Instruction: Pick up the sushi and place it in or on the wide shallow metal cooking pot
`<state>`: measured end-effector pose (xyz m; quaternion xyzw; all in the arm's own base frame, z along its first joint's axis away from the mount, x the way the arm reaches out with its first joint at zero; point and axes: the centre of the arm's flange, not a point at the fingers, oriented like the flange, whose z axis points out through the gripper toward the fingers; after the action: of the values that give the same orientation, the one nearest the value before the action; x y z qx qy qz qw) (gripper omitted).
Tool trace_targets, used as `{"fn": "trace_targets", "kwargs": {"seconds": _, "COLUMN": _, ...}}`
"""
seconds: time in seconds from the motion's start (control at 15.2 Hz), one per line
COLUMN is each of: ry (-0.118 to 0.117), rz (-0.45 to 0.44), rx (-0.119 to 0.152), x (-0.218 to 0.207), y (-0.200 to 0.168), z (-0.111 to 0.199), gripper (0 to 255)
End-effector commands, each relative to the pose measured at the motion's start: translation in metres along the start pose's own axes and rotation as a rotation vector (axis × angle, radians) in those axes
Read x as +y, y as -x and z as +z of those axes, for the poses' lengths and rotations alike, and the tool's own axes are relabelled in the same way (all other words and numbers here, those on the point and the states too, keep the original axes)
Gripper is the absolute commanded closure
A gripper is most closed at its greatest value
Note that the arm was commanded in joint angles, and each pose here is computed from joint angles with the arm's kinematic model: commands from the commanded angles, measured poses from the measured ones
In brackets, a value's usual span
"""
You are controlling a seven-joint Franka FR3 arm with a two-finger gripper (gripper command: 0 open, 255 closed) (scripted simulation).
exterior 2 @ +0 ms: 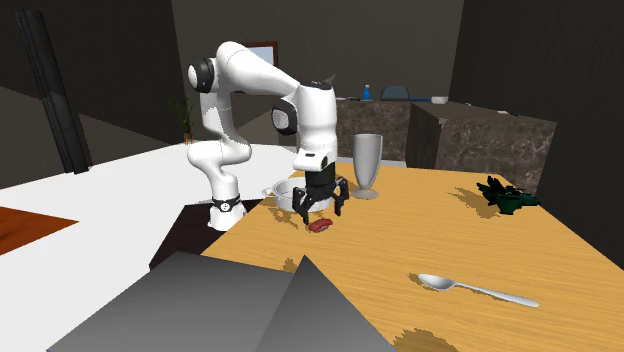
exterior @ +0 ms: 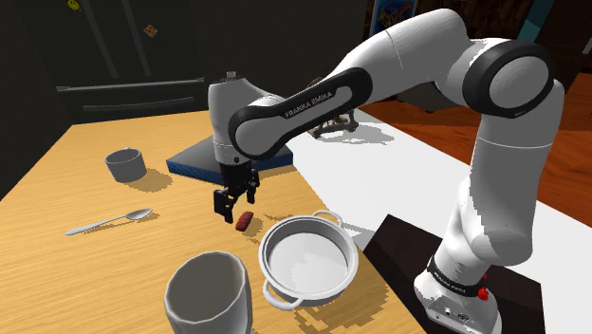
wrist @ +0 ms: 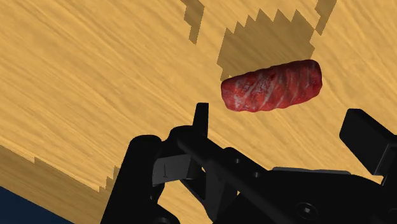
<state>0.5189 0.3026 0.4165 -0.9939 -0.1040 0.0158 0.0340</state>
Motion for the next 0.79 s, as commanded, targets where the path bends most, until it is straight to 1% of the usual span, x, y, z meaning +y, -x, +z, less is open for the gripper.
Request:
{"fn": "trace_targets", "kwargs": {"seconds": 0.0, "ry": 0.0, "rz": -0.001, "rx": 0.0, "x": -0.001, "y": 0.0, "z": 0.01, "gripper": 0}}
{"fn": "trace_targets", "kwargs": {"seconds": 0.26, "ry": 0.0, "rz": -0.001, "rx": 0.0, "x": -0.001, "y": 0.0, "z": 0.029, "gripper": 0}}
{"fn": "trace_targets", "kwargs": {"seconds": 0.73, "ry": 0.0, "rz": -0.001, "rx": 0.0, "x": -0.001, "y": 0.0, "z": 0.029, "gripper": 0}}
